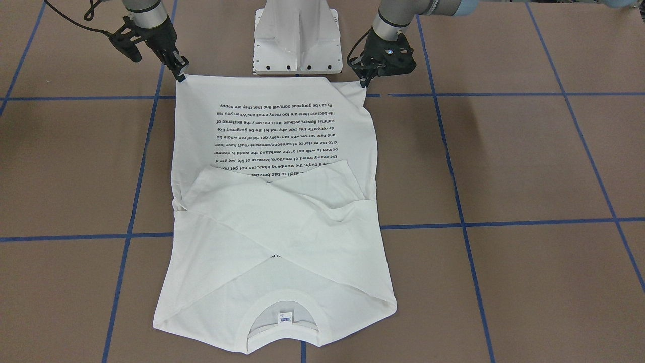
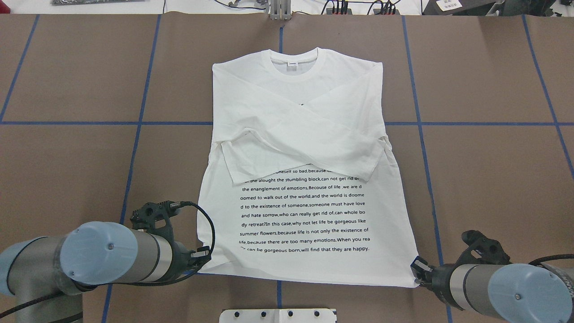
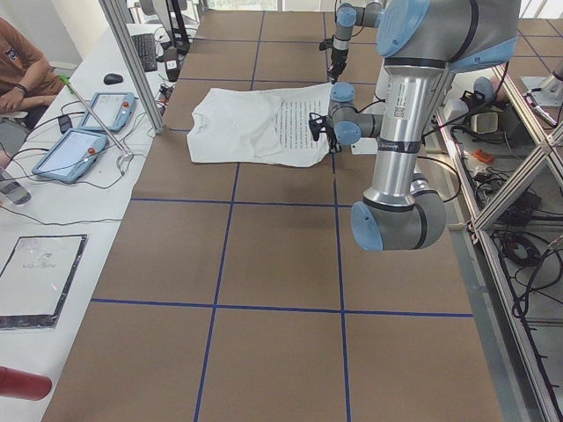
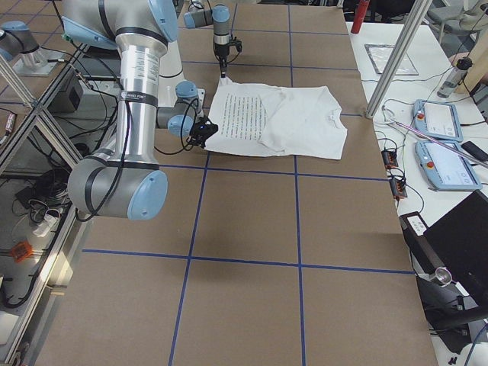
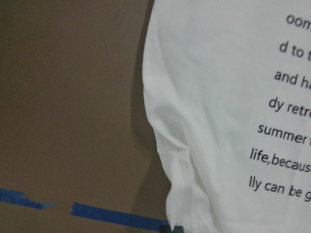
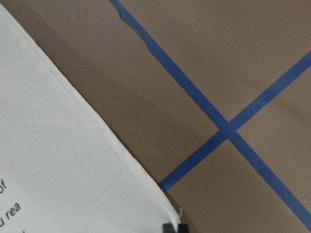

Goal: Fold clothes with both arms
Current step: 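Lift the hem with both grippers and fold it toward the collar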

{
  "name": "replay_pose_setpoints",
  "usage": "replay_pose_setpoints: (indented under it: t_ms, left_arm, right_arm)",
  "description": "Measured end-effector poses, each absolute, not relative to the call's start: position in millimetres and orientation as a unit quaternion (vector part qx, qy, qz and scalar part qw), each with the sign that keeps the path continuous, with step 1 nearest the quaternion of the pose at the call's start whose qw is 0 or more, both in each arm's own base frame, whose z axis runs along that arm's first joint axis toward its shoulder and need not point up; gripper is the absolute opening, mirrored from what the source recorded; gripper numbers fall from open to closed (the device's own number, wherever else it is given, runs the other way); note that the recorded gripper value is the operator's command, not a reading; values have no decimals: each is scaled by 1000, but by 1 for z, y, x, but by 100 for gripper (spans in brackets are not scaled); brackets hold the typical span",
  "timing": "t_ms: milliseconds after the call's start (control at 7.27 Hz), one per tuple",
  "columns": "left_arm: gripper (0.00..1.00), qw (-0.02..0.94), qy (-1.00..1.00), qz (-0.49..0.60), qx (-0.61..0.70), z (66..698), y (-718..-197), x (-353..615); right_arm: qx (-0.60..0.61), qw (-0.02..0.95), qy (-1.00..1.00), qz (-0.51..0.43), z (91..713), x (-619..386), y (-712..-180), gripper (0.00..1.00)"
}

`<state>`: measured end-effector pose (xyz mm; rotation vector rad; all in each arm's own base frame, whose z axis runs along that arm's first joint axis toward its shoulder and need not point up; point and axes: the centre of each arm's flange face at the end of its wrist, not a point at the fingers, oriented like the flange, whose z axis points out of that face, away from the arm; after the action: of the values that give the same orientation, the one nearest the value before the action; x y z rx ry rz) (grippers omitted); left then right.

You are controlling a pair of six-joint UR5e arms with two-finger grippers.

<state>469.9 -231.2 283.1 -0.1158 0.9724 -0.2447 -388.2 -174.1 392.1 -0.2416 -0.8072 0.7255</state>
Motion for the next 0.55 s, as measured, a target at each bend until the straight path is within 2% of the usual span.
replay_pose_setpoints:
  t_ms: [550]
  left_arm:
    - [0,829,528,-150,-108,220,-212,411]
  right_arm:
    - [-142,845,-394,331,364,-345,-164,0]
